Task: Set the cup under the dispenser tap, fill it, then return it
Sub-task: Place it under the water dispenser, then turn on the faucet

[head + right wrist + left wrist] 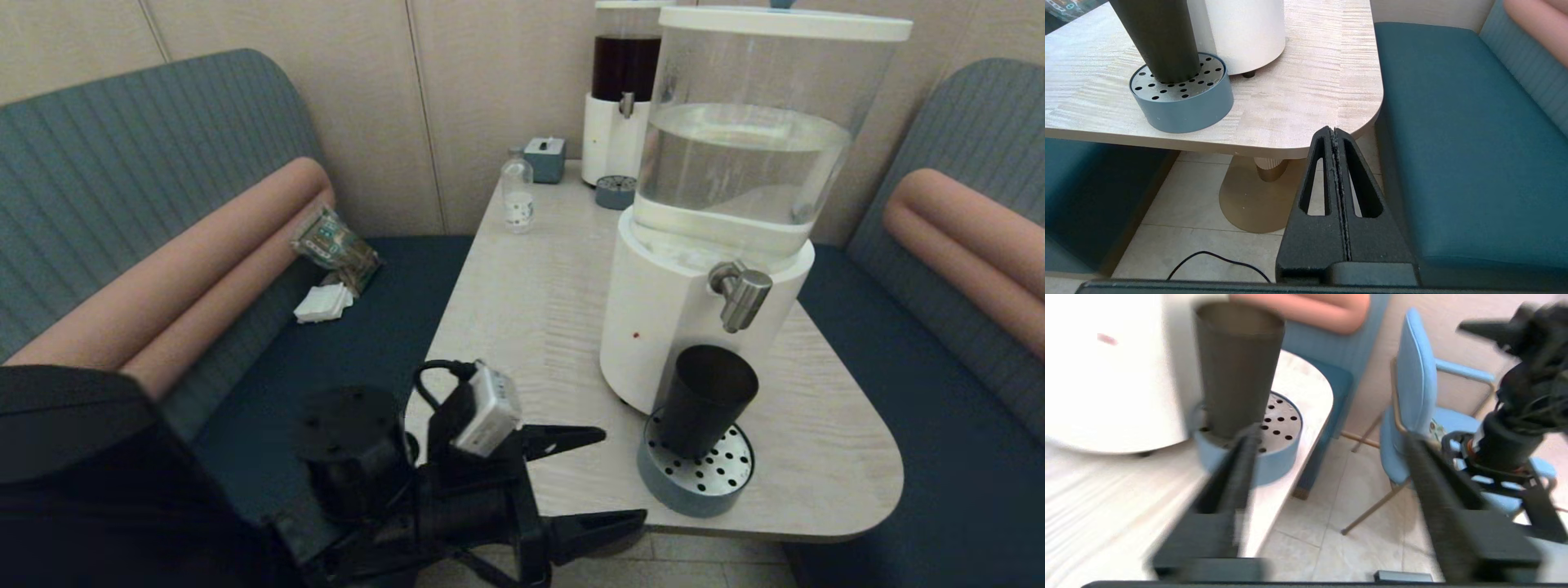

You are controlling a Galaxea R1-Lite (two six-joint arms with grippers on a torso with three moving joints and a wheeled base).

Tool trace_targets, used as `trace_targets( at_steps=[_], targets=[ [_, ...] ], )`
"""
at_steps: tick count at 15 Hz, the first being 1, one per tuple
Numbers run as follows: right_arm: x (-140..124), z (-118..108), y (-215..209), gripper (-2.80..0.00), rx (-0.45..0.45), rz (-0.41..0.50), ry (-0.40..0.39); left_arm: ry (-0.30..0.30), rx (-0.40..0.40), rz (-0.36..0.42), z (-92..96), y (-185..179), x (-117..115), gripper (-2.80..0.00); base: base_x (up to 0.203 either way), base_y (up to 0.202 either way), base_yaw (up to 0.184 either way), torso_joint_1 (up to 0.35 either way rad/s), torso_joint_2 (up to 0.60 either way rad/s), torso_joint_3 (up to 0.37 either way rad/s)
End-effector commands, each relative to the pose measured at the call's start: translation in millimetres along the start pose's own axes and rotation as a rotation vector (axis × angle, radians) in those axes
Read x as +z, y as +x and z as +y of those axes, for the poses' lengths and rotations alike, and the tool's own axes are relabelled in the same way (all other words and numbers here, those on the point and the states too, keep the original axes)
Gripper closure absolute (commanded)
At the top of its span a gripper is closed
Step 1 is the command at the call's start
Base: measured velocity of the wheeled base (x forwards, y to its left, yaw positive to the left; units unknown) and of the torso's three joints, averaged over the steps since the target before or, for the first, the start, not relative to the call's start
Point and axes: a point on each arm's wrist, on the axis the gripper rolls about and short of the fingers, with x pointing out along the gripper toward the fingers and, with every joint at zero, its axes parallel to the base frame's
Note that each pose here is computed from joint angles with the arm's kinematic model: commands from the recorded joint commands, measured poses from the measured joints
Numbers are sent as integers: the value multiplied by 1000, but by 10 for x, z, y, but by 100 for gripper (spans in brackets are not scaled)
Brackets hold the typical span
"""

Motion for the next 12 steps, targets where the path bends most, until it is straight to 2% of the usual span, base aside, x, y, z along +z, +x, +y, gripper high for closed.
trace_targets(
  at_steps=[1,5,7,10,11,12],
  targets=[
    [-38,-1,8,0,-1,12,0,65,38,-101,-263,-389,392,0,0,0,0,0,0,0],
    [-38,-1,8,0,-1,12,0,90,284,-269,-475,-866,796,0,0,0,0,0,0,0],
    [-38,-1,8,0,-1,12,0,120,476,-344,-374,-1165,944,0,0,0,0,0,0,0],
    [-38,-1,8,0,-1,12,0,225,799,-429,-268,-1733,1117,0,0,0,0,0,0,0],
    [-38,-1,8,0,-1,12,0,271,902,-457,-325,-1927,1161,0,0,0,0,0,0,0],
    [-38,-1,8,0,-1,12,0,320,965,-489,-461,-2067,1194,0,0,0,0,0,0,0]
  ],
)
